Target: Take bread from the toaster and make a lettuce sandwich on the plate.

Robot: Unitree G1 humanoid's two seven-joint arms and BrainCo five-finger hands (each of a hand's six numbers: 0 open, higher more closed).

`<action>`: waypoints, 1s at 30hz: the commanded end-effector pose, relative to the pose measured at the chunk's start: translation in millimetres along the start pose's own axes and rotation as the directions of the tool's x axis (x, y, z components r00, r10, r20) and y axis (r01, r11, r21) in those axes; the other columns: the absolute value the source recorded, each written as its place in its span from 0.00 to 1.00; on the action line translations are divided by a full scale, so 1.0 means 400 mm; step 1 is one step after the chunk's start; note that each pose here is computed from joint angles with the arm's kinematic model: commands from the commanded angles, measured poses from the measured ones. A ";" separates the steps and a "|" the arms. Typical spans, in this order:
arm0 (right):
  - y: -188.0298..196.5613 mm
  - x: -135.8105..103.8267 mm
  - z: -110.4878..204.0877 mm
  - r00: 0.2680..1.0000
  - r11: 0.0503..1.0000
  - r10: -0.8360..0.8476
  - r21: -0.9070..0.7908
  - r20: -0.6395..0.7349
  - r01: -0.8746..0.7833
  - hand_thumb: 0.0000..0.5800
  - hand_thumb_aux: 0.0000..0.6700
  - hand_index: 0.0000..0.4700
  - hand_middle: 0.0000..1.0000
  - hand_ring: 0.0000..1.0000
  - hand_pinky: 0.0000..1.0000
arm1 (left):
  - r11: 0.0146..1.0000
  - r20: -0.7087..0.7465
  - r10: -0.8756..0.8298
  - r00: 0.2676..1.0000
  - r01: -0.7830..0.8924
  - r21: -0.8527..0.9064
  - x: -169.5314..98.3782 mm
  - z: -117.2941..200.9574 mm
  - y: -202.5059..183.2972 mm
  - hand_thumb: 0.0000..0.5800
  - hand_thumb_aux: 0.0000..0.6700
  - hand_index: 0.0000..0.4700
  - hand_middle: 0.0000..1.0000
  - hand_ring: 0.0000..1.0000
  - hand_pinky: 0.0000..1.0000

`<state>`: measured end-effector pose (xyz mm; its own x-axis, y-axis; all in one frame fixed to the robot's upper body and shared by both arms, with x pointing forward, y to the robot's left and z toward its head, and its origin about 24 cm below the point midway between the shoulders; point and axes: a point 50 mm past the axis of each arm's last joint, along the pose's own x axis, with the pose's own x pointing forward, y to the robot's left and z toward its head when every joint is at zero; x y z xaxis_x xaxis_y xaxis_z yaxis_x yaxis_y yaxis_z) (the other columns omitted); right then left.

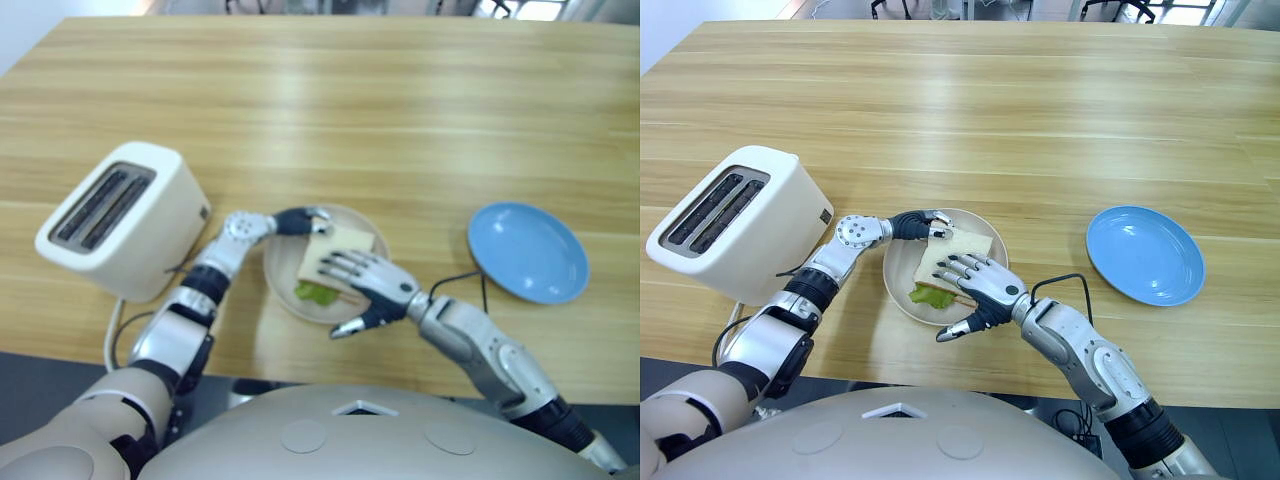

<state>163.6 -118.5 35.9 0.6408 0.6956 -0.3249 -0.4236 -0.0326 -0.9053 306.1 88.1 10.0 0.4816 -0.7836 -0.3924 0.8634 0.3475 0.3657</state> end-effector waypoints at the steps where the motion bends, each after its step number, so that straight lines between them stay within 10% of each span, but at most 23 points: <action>1: 0.083 -0.015 0.007 0.980 0.980 0.199 0.025 0.001 -0.199 0.00 0.00 0.00 0.00 0.00 0.00 | 0.953 0.091 0.187 0.978 -0.203 0.223 -0.024 0.064 0.075 0.00 0.00 0.00 0.00 0.00 0.00; 11: 0.053 -0.033 -0.020 0.988 0.990 0.144 0.017 -0.049 -0.143 0.00 0.00 0.00 0.00 0.00 0.00 | 0.659 0.394 0.551 0.736 -0.673 0.336 -0.247 0.276 0.223 0.00 0.00 0.00 0.00 0.00 0.00; 18: -0.066 -0.066 -0.028 0.988 0.986 -0.146 0.071 -0.046 0.149 0.00 0.00 0.00 0.00 0.00 0.00 | 0.713 0.264 0.553 0.790 -0.613 0.341 -0.326 0.223 0.115 0.00 0.00 0.00 0.00 0.00 0.00; 24: -0.234 -0.146 -0.006 0.842 0.812 -0.539 0.251 -0.025 0.527 0.00 0.00 0.00 0.00 0.00 0.00 | 0.830 0.128 0.475 0.870 -0.492 0.263 -0.385 0.173 0.006 0.00 0.00 0.00 0.00 0.00 0.00; 30: -0.272 -0.217 0.013 0.844 0.785 -0.536 0.360 -0.014 0.504 0.00 0.00 0.00 0.00 0.00 0.00 | 0.901 0.085 0.394 0.915 -0.403 0.161 -0.471 0.181 -0.027 0.00 0.00 0.00 0.00 0.00 0.00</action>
<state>155.1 -166.8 167.3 0.7633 0.5766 0.2916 -0.1574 0.6036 -0.7816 201.7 191.0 137.5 0.7953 -0.5974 -0.1029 0.5070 0.5624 0.6532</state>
